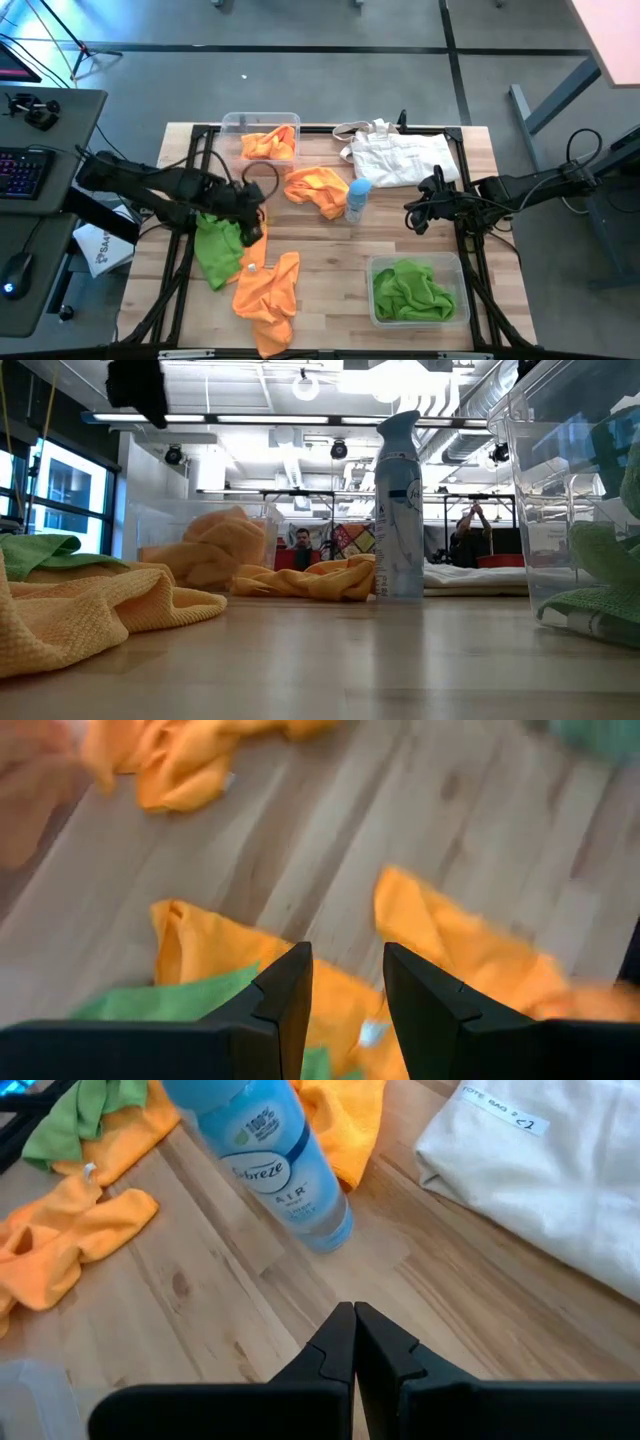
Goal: Sort microfiber towel by color & place in baskets
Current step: Put the yellow microfiber towel into the top transparent bin
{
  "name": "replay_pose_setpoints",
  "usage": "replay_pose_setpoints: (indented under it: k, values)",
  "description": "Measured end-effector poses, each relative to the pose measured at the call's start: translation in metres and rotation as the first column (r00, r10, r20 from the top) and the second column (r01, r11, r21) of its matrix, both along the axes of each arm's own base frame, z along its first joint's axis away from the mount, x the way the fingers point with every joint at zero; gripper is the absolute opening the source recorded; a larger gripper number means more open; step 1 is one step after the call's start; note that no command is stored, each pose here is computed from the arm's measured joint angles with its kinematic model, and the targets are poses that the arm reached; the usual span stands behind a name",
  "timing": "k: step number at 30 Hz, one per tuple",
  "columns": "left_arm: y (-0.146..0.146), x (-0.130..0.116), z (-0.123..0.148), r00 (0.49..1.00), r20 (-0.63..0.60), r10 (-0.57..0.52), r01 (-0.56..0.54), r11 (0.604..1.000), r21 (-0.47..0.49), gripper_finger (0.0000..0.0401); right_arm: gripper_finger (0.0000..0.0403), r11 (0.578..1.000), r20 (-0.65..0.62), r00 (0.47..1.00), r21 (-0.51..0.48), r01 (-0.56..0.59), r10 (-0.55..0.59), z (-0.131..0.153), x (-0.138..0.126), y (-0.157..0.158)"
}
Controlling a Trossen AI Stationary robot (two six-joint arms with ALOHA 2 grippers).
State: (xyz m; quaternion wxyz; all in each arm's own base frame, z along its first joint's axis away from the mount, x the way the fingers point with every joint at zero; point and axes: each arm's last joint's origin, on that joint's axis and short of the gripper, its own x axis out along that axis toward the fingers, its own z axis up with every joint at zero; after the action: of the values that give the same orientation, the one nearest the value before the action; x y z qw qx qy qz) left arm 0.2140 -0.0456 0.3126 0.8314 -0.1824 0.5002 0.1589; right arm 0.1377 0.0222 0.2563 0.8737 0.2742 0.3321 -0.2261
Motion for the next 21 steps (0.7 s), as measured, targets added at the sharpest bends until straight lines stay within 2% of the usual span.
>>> replay_pose_setpoints:
  k: [4, 9, 15, 21]
  values:
    - [-0.013, 0.002, -0.007, 0.989, -0.055, -0.134, 0.136, 0.990, 0.045, 0.0115, 0.0000, 1.000, -0.002, 1.000, -0.007, -0.008, 0.008, 0.000, 0.000, 0.000]
    - [-0.034, 0.010, -0.021, 0.969, -0.121, -0.214, 0.223, 0.972, 0.068, 0.0115, 0.0000, 1.000, -0.005, 1.000, -0.002, -0.013, 0.013, 0.000, 0.000, 0.000]
    - [-0.076, 0.020, -0.055, 0.892, -0.267, -0.365, 0.389, 0.920, 0.040, 0.0115, 0.0000, 1.000, -0.005, 1.000, -0.004, -0.015, 0.015, 0.000, 0.000, 0.000]
    - [-0.106, 0.036, -0.090, 0.845, -0.309, -0.437, 0.474, 0.879, 0.051, 0.0115, 0.0000, 0.999, -0.011, 0.999, -0.020, -0.032, 0.031, 0.000, 0.000, 0.000]
